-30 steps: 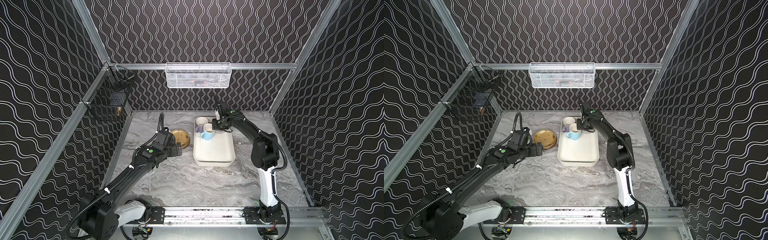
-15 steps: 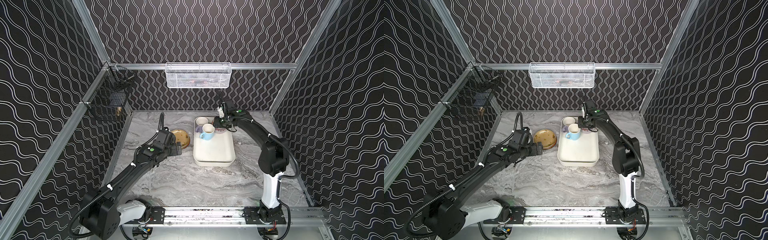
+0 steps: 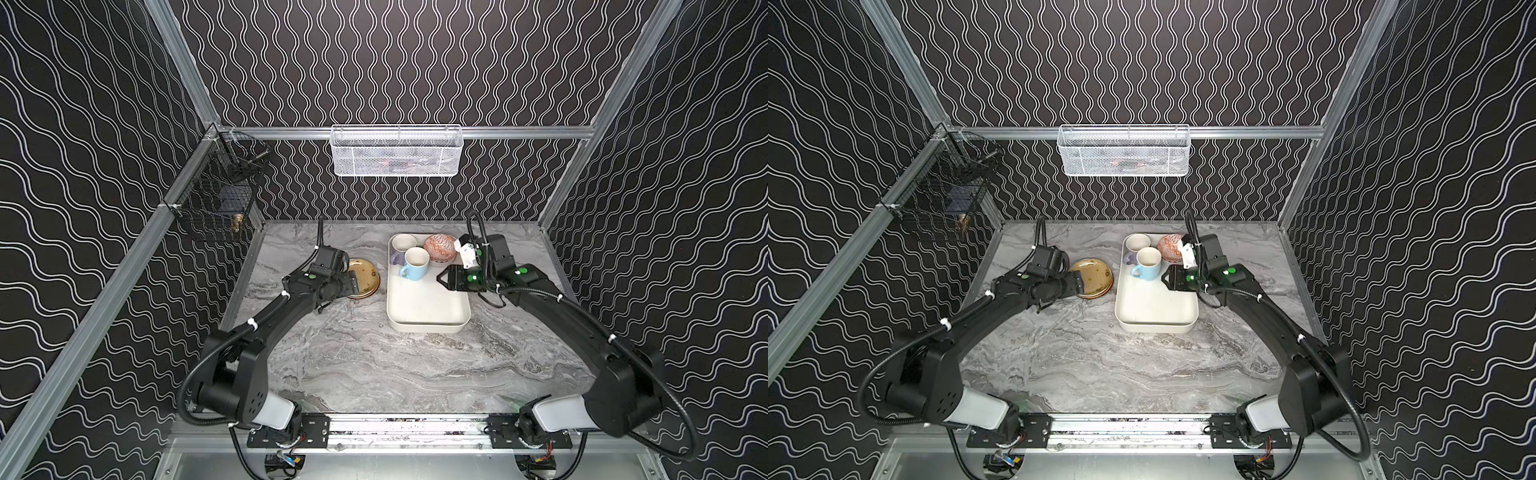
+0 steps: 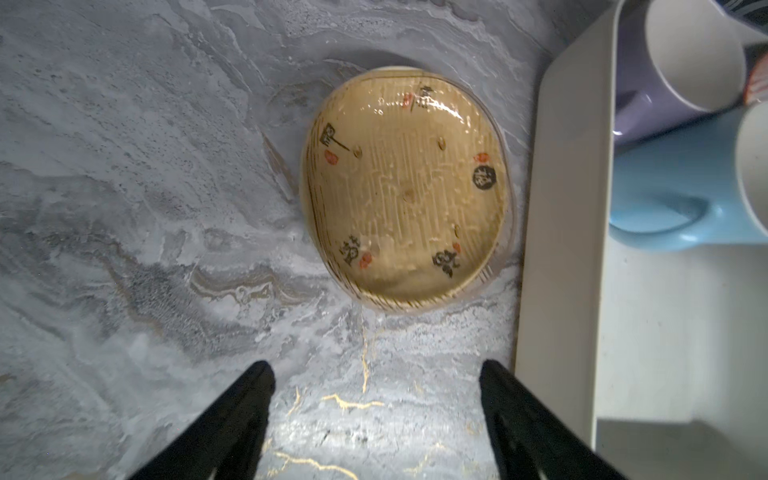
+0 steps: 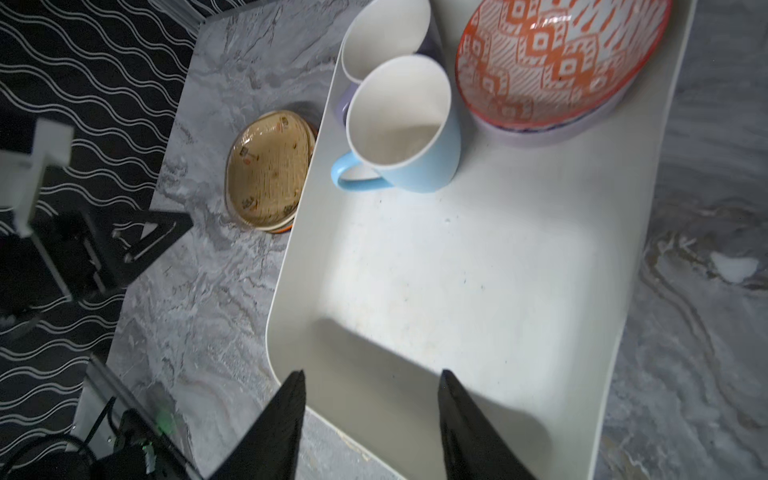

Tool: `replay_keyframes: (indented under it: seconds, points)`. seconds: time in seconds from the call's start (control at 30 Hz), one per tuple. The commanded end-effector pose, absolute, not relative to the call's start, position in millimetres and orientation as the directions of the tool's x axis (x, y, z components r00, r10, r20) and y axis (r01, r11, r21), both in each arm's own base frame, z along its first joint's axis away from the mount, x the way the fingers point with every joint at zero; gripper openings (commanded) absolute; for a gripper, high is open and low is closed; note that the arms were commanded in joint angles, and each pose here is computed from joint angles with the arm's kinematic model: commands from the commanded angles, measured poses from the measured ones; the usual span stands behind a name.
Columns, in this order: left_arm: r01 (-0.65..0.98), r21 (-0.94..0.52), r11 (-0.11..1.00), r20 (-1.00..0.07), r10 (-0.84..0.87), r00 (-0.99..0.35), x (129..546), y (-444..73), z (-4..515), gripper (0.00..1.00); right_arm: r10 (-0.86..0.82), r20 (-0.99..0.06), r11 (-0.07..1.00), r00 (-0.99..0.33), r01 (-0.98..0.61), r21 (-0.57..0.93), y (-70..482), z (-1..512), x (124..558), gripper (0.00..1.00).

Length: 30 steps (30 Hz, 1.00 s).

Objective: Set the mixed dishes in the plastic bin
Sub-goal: 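Lower the left gripper to the plate stack while the right grips the bin wall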

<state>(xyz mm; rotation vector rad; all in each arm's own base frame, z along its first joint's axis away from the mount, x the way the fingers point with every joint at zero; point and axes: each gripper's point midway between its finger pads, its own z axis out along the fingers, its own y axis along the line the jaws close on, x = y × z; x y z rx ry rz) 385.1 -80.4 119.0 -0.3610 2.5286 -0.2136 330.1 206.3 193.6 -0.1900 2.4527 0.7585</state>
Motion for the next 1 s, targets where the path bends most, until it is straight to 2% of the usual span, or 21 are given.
replay_keyframes:
  seconds: [0.0,0.03,0.07,0.1,0.37,0.73,0.77,0.83,0.97]
  points:
    - [-0.241,-0.249,0.938,-0.512,-0.339,-0.789,402.5,-81.2,113.1,0.68,0.037,-0.575,0.774,-0.817,-0.34,0.534,214.2,197.7,314.5,0.62]
    - [-0.255,-0.234,0.938,-0.508,-0.341,-0.791,406.3,-79.3,108.7,0.63,0.033,-0.566,0.767,-0.824,-0.342,0.543,213.3,190.2,305.8,0.69]
    - [-0.262,-0.219,0.94,-0.511,-0.34,-0.79,409.4,-77.0,107.3,0.59,0.034,-0.562,0.763,-0.826,-0.341,0.549,212.3,186.5,301.0,0.82]
    - [-0.275,-0.197,0.941,-0.509,-0.338,-0.792,412.5,-73.8,103.0,0.59,0.035,-0.563,0.758,-0.826,-0.345,0.554,211.2,185.4,296.0,0.99]
    - [-0.329,-0.088,0.94,-0.508,-0.326,-0.797,430.4,-58.4,85.5,0.6,0.019,-0.568,0.745,-0.823,-0.367,0.557,206.4,177.3,277.4,0.99]
    - [-0.38,-0.09,0.921,-0.469,-0.376,-0.799,440.7,-43.2,58.9,0.57,-0.007,-0.554,0.759,-0.832,-0.365,0.539,205.0,167.2,277.5,0.99]
    - [-0.383,-0.09,0.919,-0.466,-0.379,-0.799,441.2,-42.2,57.2,0.56,-0.007,-0.553,0.76,-0.833,-0.364,0.539,204.9,166.9,278.0,1.0]
    - [-0.389,-0.092,0.917,-0.462,-0.385,-0.799,441.7,-40.7,55.7,0.42,-0.007,-0.55,0.759,-0.835,-0.363,0.541,205.6,166.9,278.3,0.99]
    - [-0.388,-0.095,0.917,-0.46,-0.386,-0.799,441.0,-39.6,54.8,0.39,-0.006,-0.549,0.759,-0.836,-0.361,0.542,205.8,165.9,279.6,0.99]
